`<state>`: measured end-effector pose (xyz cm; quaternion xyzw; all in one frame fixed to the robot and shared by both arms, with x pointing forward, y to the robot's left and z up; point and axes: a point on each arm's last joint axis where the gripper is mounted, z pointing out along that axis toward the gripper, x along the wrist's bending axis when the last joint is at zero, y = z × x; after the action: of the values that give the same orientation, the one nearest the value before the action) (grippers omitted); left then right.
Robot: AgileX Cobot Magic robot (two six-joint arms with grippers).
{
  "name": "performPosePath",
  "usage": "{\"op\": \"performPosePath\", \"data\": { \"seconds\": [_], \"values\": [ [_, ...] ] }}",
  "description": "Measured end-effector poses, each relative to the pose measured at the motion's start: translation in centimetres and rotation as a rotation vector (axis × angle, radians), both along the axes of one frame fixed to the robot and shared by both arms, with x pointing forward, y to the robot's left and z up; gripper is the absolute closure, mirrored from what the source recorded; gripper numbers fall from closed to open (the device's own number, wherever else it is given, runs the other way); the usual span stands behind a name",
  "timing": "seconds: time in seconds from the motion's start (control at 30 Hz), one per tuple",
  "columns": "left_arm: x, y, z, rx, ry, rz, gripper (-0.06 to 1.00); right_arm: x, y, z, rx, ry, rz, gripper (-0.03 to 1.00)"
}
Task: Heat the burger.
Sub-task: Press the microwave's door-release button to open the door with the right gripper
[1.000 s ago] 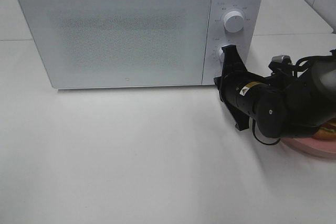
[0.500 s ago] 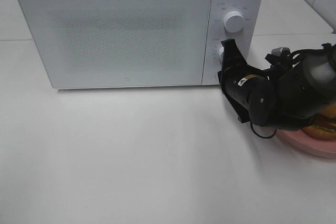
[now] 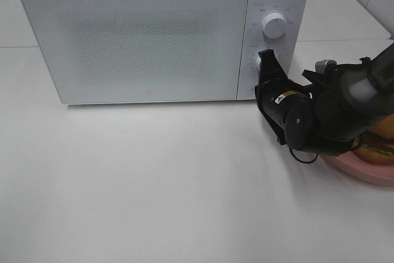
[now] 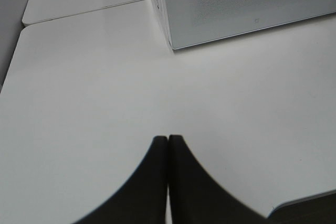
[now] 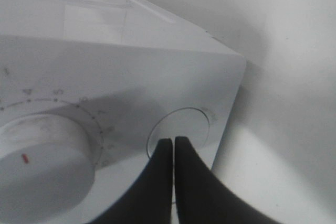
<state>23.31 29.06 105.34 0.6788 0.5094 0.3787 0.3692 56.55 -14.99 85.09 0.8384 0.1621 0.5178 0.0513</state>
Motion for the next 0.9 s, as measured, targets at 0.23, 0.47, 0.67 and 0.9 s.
{"op": "performPosePath", "data": {
  "seconds": [0.23,0.47,0.67,0.9],
  "values": [
    [0.0,0.0,0.0,0.0,0.0,0.0,0.94,0.2,0.0,-0.7,-0.011,-0.005,-0.004,0.97],
    [0.0,0.0,0.0,0.0,0.0,0.0,0.94,0.7,-0.3,-0.5,-0.005,-0.021,-0.019,0.97],
    [0.0,0.0,0.0,0.0,0.0,0.0,0.94,1.1,-0.8,-0.5,-0.004,-0.001,-0.023,0.97],
    [0.0,0.0,0.0,0.0,0.0,0.0,0.94,1.5,-0.3,-1.1,-0.002,0.032,-0.002,0.97]
  ]
}}
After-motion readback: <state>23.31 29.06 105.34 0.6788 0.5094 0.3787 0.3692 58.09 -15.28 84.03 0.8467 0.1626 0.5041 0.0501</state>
